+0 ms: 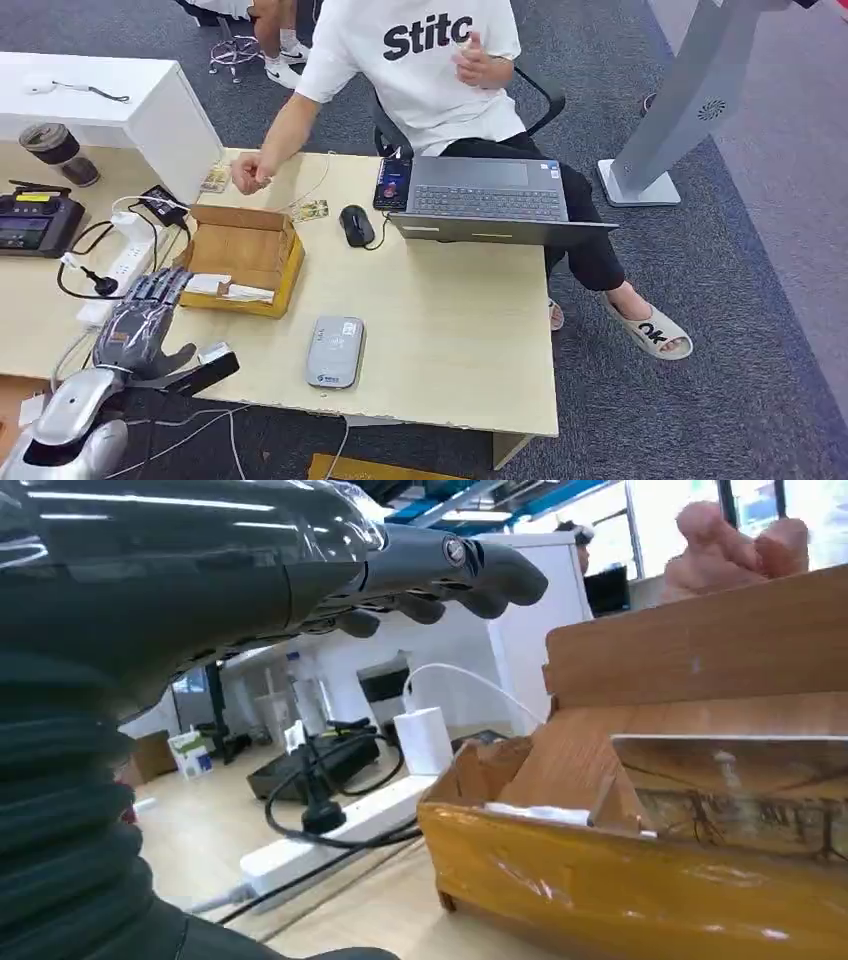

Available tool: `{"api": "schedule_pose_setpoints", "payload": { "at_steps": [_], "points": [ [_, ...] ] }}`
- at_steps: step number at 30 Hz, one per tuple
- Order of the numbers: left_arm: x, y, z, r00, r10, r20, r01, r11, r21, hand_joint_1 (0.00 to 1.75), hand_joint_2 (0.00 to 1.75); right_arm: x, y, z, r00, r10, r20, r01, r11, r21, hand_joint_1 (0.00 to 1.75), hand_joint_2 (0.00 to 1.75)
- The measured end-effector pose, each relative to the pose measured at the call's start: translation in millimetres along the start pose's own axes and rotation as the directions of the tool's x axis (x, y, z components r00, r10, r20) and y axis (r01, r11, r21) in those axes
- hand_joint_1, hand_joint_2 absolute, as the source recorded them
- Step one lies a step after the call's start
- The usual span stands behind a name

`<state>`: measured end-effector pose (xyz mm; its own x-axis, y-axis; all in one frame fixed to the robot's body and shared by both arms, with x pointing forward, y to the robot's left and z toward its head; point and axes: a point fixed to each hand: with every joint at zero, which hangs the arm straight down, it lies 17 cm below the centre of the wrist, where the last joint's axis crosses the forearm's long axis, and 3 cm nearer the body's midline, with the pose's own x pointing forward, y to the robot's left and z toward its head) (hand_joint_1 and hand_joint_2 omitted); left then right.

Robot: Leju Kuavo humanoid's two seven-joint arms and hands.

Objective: Pass the card to the sensor for recognition and then transmit it.

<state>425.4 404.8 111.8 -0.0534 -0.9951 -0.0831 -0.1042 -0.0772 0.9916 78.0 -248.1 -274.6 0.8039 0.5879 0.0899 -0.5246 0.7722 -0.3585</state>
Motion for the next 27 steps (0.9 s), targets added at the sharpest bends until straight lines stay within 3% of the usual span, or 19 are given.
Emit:
{"api": "schedule_pose_setpoints", "payload": {
  "at_steps": [10,27],
  "points": [
    [-22,10,-37,0.999,-0.029,-0.045,0.03,0.999,0.025,0.0,1.75,2,-2,-1,1.0,0.027,0.01,-0.027,1.0,-0.002,0.0,1.75],
    [-14,-7,-50,0.998,0.029,-0.048,-0.03,0.999,-0.011,0.0,1.75,1,-5,-2,0.999,0.044,0.014,-0.044,0.999,-0.008,0.0,1.75]
  ]
}}
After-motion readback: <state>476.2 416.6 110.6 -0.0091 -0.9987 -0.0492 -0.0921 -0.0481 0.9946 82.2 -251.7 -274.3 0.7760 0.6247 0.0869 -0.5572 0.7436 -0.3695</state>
